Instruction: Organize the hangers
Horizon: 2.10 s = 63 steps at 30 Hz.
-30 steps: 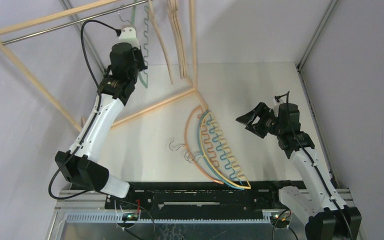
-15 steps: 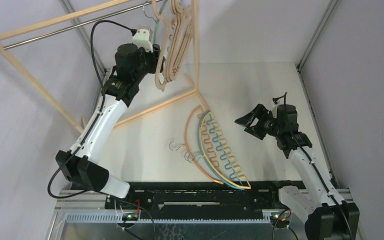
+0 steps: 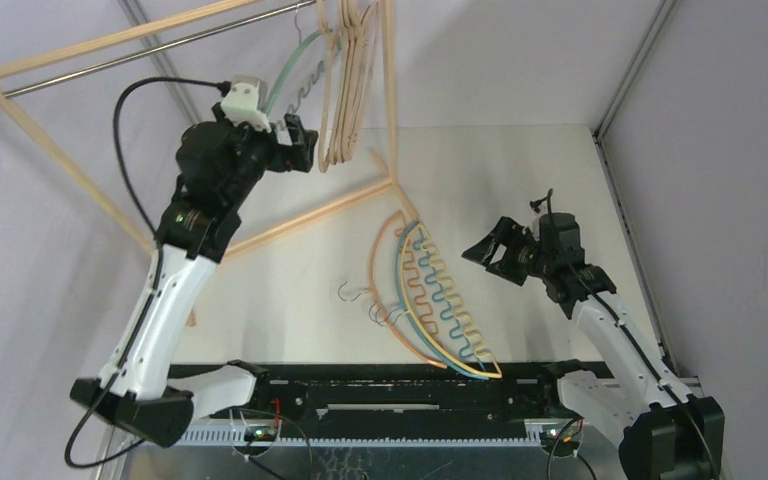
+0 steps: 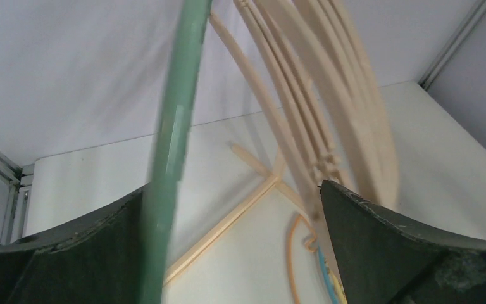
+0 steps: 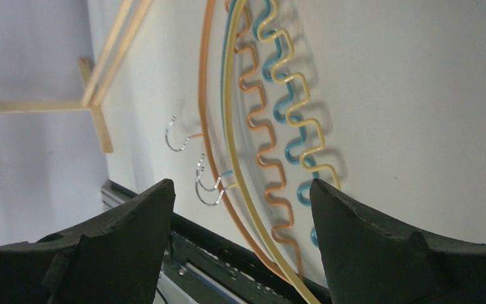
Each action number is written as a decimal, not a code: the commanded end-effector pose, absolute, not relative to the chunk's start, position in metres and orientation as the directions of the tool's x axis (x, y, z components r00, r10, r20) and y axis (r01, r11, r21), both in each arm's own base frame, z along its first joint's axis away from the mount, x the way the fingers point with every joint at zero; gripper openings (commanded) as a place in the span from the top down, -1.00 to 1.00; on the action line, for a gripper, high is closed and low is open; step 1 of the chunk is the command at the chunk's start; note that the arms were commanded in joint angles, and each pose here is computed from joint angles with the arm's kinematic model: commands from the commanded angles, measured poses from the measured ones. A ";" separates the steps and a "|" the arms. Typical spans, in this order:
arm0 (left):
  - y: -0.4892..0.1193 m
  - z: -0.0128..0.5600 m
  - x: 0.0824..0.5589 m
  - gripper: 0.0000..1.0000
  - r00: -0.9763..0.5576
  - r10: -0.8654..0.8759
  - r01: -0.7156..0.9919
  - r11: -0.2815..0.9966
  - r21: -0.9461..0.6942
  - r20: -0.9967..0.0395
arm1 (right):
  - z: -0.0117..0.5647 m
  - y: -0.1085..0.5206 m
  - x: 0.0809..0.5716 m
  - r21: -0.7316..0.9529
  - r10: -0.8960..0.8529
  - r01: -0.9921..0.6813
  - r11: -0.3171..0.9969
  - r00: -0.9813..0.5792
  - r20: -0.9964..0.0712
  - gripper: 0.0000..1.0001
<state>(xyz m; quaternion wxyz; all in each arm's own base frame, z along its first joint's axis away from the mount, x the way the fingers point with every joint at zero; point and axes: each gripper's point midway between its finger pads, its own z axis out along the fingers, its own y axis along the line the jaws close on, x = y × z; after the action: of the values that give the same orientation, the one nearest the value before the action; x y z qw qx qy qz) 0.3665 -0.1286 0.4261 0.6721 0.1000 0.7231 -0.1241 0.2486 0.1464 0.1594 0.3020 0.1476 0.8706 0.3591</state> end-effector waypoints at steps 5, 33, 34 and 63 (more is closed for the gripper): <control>-0.118 0.420 0.318 -0.99 -0.075 -0.101 0.356 0.927 -0.122 -0.992 | 0.137 0.165 0.240 0.594 0.322 -0.049 0.803 -0.802 -0.502 -0.72; -0.100 0.339 0.227 -0.99 -0.220 -0.131 0.369 0.906 -0.206 -0.967 | 0.038 0.284 0.188 0.353 -0.192 -0.351 0.867 -0.890 -0.413 0.03; -0.100 0.337 0.225 -0.99 -0.225 -0.135 0.371 0.904 -0.213 -0.965 | 0.034 0.285 0.188 0.352 -0.200 -0.354 0.867 -0.892 -0.405 0.28; -0.157 0.280 0.167 -0.91 -0.416 -0.221 0.610 0.652 -0.451 -0.882 | 0.283 0.402 0.329 0.863 0.292 -0.315 0.394 -0.848 -0.443 1.00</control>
<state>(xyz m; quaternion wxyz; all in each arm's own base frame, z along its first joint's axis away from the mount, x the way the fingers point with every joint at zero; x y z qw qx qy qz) 0.1752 -0.1428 0.2936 0.5400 0.1310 0.7579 -0.3419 0.3091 0.3779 0.2534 0.2918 -0.0311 0.8223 0.4875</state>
